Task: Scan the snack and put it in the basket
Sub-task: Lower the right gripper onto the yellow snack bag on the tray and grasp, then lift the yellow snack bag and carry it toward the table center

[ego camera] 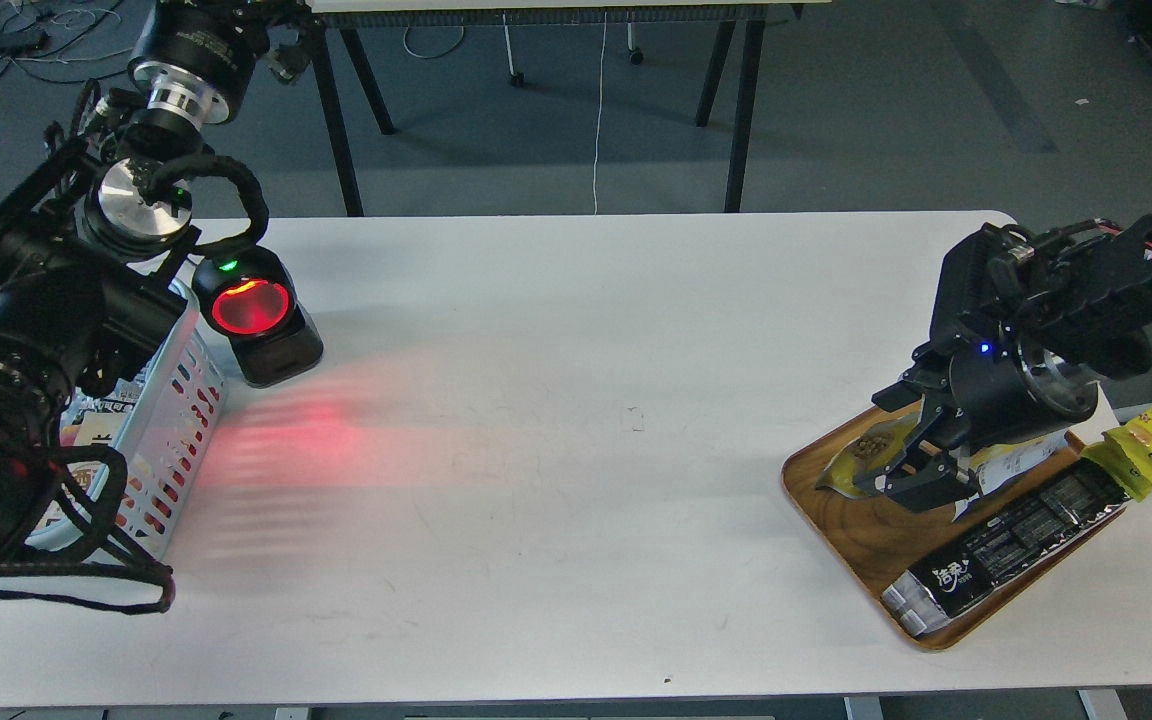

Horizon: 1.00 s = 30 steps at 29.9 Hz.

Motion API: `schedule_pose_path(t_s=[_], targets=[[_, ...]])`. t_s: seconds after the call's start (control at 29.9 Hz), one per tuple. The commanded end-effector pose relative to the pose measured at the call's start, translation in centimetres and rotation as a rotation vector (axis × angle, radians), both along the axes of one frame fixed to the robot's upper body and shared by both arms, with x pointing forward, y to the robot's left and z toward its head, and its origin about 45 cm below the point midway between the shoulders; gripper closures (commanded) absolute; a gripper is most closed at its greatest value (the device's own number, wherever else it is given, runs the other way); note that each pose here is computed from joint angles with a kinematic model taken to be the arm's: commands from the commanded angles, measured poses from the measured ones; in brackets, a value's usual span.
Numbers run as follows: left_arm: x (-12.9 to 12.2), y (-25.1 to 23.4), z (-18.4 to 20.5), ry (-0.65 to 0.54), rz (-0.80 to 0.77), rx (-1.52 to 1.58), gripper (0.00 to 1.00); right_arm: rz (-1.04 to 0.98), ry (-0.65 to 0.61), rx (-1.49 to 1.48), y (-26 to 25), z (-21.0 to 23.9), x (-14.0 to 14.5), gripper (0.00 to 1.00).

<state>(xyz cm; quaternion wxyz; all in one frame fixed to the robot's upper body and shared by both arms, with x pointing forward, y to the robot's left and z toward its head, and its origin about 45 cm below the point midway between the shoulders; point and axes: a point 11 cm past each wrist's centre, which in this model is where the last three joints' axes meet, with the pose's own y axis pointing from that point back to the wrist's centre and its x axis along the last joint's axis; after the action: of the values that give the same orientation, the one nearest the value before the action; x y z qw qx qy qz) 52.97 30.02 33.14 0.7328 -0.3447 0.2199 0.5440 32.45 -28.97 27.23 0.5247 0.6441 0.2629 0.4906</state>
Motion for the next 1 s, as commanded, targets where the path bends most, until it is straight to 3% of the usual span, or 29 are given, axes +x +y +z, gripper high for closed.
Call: schedule_pose_path(t_s=[0.0,0.17,0.27,0.47,0.77,0.97], targets=[[0.0,-0.1,0.0,-0.001,0.000,-0.003,0.01,-0.007,-0.035,-0.070,-2.0,-0.3,1.0,0.37],[0.0,0.1,0.0,0.000,0.003,0.002,0.01,-0.030,-0.033,-0.086,-3.0,-0.9,1.3,0.48],[0.0,0.1,0.1,-0.002,0.003,0.004,0.01,-0.031,-0.022,-0.092,-3.2,-1.4,1.2,0.70],[0.1,0.1,0.4,-0.006,0.002,0.004,0.01,-0.058,-0.051,-0.111,-4.0,-1.4,2.6,1.00],[0.2,-0.1,0.7,-0.013,-0.002,0.004,0.01,-0.036,-0.089,-0.050,-2.2,-0.2,3.4,1.00],[0.2,-0.1,0.6,-0.011,-0.003,0.007,0.01,0.032,-0.127,0.049,3.0,3.3,3.9,1.00]])
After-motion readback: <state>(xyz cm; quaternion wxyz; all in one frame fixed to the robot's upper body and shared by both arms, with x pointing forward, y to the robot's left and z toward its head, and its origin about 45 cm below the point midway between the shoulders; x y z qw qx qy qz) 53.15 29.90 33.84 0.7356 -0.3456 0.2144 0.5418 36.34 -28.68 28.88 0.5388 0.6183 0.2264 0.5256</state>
